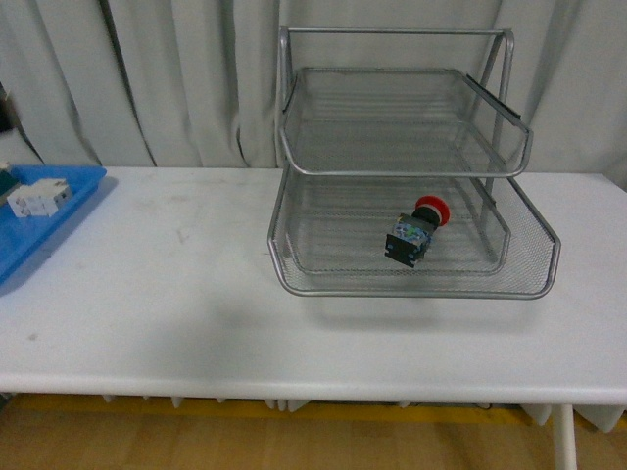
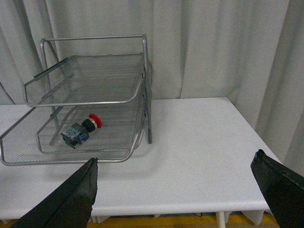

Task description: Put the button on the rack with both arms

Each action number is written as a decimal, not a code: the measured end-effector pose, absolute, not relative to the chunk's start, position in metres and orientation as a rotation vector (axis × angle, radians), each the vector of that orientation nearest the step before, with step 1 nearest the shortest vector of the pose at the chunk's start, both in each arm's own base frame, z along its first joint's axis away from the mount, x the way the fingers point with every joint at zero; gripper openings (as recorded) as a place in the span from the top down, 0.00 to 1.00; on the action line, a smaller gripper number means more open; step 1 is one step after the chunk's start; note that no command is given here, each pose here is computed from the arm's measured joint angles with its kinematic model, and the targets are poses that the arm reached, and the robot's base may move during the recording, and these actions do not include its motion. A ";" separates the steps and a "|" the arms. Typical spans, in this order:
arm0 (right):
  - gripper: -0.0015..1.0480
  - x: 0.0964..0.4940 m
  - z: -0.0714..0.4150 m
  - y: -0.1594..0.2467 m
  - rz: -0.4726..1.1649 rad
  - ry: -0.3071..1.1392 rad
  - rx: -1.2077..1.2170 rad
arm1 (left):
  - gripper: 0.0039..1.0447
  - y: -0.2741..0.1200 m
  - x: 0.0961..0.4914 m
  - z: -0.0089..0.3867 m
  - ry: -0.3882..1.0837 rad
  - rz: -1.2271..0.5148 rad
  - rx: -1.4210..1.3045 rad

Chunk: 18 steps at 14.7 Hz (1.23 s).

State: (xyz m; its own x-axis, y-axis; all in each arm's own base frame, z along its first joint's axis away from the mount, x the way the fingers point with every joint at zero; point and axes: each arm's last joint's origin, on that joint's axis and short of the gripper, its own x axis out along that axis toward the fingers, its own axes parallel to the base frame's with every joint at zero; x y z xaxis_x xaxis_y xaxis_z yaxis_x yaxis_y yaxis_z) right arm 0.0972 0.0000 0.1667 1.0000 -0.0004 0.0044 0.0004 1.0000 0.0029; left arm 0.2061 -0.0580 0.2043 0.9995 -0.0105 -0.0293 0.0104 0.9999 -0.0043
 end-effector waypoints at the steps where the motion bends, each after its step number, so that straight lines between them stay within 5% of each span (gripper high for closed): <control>1: 0.06 0.097 0.167 0.000 -0.001 -0.004 0.003 | 0.95 -0.048 0.197 0.199 0.030 0.002 -0.005; 18: 0.06 0.097 0.167 0.000 0.000 -0.004 0.002 | 0.99 0.000 0.124 0.169 -0.005 -0.002 -0.011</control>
State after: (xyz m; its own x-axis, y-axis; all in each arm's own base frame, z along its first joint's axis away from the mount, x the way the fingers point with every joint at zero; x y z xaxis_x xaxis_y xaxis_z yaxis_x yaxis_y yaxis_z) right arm 0.0972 0.0000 0.1667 1.0000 -0.0004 0.0040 0.0004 1.0000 0.0025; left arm 0.1240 -0.0003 0.1686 1.0000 -0.0023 0.0048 0.0023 0.9999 -0.0109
